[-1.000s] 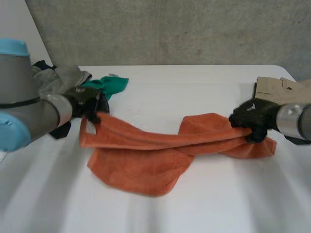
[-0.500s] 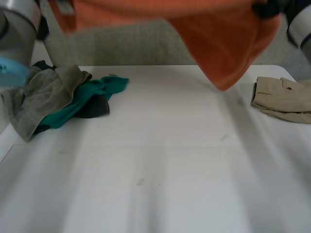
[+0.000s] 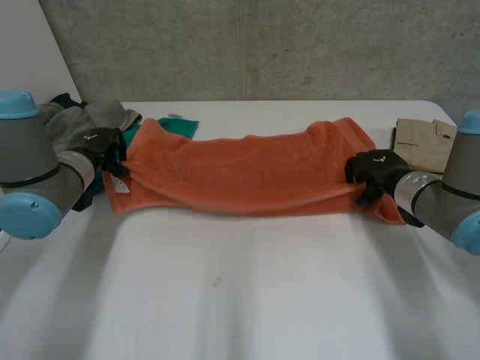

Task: Fold the laundry.

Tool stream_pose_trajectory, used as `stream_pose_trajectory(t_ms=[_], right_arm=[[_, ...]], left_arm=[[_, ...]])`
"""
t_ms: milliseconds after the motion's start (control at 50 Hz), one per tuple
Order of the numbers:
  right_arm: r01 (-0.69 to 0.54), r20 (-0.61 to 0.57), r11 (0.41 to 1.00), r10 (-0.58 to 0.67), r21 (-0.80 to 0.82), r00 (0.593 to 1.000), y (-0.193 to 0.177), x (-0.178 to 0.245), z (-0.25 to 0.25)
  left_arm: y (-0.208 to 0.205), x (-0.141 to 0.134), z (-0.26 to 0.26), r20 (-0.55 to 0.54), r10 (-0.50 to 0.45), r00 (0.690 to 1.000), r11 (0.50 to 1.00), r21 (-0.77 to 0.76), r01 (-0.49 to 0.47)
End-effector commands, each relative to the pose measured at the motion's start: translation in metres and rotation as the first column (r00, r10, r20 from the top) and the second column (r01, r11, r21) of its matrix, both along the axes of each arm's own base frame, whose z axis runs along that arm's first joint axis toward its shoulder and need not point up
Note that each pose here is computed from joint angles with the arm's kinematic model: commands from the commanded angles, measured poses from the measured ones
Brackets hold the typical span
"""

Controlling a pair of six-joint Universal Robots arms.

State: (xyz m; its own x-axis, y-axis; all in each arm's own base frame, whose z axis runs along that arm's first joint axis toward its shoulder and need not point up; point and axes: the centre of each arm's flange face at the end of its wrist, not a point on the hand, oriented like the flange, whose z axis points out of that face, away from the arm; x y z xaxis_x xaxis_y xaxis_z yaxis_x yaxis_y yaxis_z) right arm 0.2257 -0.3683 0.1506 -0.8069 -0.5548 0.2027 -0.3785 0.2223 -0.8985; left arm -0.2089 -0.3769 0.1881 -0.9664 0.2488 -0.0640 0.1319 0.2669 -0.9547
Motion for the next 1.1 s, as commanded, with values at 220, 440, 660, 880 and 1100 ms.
stream_pose_trajectory(t_ms=[220,440,660,880,1100], right_arm=[[0.174,0.091,0.979,-0.184,0.107,0.979,-0.001,-0.018,0.003],[0.169,-0.015,0.975,-0.168,0.146,0.986,0.001,-0.026,-0.012],[0.278,0.083,0.943,-0.297,0.184,0.951,-0.01,-0.03,-0.018],[0.261,0.152,0.937,-0.3,0.234,0.942,0.0,-0.038,0.007],[0.185,0.022,0.95,-0.197,0.25,0.98,0.013,-0.06,0.01]], left_arm=[[0.003,0.011,0.015,-0.006,0.021,1.0,0.999,-0.039,-0.021],[0.007,0.011,0.012,-0.002,0.016,1.0,1.0,-0.026,-0.016],[0.011,0.017,0.017,0.004,0.029,1.0,0.999,-0.021,-0.028],[0.029,0.023,0.033,0.01,0.034,0.999,0.999,0.009,-0.034],[0.037,0.027,0.039,0.037,-0.011,0.999,0.999,0.033,0.01]])
